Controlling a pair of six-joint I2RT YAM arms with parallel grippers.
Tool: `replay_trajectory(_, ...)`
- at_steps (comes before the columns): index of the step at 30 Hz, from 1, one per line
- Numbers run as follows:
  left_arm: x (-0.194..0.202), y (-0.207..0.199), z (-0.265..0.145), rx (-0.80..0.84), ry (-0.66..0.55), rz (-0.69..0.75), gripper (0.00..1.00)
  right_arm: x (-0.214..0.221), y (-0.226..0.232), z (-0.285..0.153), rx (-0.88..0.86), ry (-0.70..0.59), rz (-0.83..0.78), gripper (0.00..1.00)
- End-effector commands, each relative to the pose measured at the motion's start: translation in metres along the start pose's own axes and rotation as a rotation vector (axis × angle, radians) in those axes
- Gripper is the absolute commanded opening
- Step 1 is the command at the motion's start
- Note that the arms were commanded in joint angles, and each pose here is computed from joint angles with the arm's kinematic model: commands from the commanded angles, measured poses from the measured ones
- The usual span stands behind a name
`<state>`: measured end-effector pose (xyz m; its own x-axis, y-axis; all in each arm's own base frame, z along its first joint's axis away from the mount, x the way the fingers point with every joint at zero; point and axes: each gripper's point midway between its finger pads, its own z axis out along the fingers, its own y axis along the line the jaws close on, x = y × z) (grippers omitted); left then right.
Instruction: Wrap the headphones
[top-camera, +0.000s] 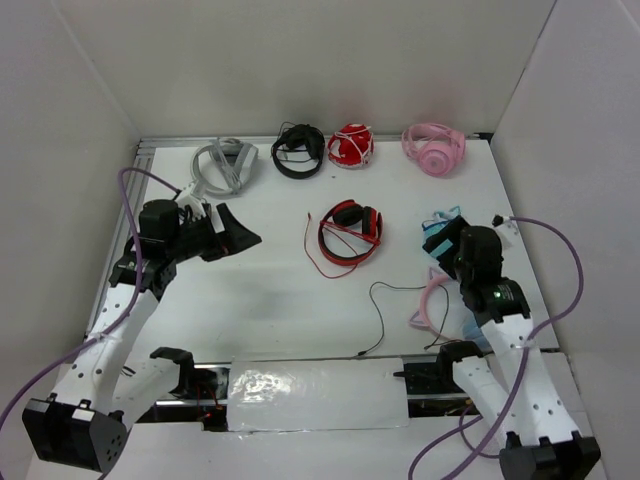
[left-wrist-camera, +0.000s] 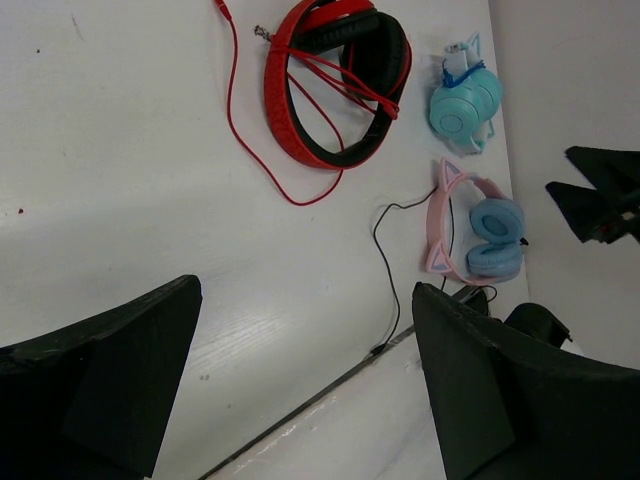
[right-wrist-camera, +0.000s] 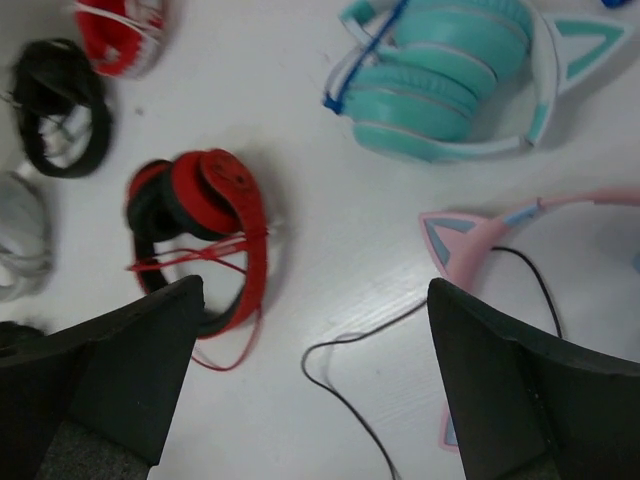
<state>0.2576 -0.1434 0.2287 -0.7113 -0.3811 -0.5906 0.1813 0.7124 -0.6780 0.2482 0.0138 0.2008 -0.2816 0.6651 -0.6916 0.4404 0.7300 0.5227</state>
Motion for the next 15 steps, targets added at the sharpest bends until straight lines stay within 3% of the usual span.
replay_trajectory(1, -0.011, -0.016, -0.003, 0.053, -0.028, 0.060, 0.99, 0.031, -0.032, 0.013, 0.137, 0.094, 0.001, 1.00)
replay_trajectory(15, 0.003, -0.011, 0.005, 0.013, 0.020, 0.037, 0.99, 0.108, -0.083, 0.060, 0.369, 0.320, 0.000, 0.98)
